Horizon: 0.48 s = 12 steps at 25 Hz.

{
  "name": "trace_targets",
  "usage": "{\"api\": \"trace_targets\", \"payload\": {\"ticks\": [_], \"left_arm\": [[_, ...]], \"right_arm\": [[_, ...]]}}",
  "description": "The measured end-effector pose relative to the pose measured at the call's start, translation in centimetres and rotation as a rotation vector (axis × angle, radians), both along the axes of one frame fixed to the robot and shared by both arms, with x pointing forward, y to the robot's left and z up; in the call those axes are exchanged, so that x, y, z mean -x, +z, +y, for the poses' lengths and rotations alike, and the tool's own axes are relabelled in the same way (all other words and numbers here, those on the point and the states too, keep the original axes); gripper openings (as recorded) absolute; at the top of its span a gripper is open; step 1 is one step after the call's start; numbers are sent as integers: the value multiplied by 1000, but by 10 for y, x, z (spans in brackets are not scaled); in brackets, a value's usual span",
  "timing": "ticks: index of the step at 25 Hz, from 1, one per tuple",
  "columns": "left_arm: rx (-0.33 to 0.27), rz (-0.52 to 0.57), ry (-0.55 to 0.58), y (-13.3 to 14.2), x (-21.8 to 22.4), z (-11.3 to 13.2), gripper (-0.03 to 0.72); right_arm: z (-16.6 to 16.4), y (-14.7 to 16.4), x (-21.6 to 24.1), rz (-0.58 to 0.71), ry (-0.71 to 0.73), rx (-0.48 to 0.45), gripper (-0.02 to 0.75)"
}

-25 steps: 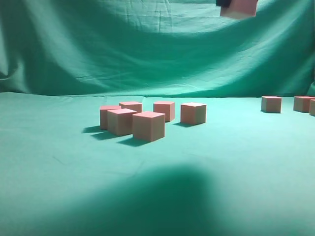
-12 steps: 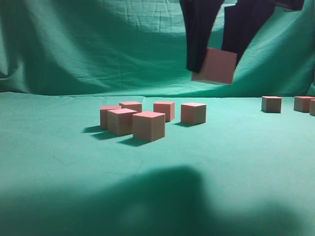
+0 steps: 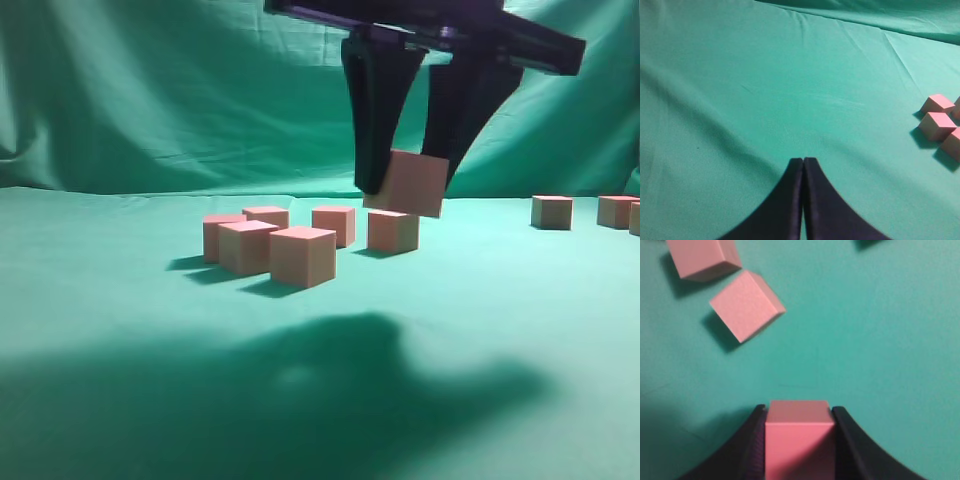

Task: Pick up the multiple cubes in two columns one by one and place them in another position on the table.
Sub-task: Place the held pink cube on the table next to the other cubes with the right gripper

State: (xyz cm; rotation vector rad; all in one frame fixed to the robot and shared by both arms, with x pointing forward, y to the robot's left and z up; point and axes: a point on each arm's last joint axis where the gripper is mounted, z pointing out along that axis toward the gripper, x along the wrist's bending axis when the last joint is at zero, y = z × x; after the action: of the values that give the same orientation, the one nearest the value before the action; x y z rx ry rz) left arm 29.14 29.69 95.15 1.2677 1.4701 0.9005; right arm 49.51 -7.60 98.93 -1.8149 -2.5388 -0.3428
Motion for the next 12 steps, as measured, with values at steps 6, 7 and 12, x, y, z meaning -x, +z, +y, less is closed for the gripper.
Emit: {"api": "trace_targets", "payload": {"ticks": [6, 7, 12], "left_arm": [[0, 0, 0, 0, 0, 0, 0], [0, 0, 0, 0, 0, 0, 0], [0, 0, 0, 0, 0, 0, 0]], "right_arm": [[15, 0, 5, -58, 67, -34, 262], [19, 0, 8, -74, 91, -33, 262], [32, 0, 15, -166, 138, 18, 262]]}}
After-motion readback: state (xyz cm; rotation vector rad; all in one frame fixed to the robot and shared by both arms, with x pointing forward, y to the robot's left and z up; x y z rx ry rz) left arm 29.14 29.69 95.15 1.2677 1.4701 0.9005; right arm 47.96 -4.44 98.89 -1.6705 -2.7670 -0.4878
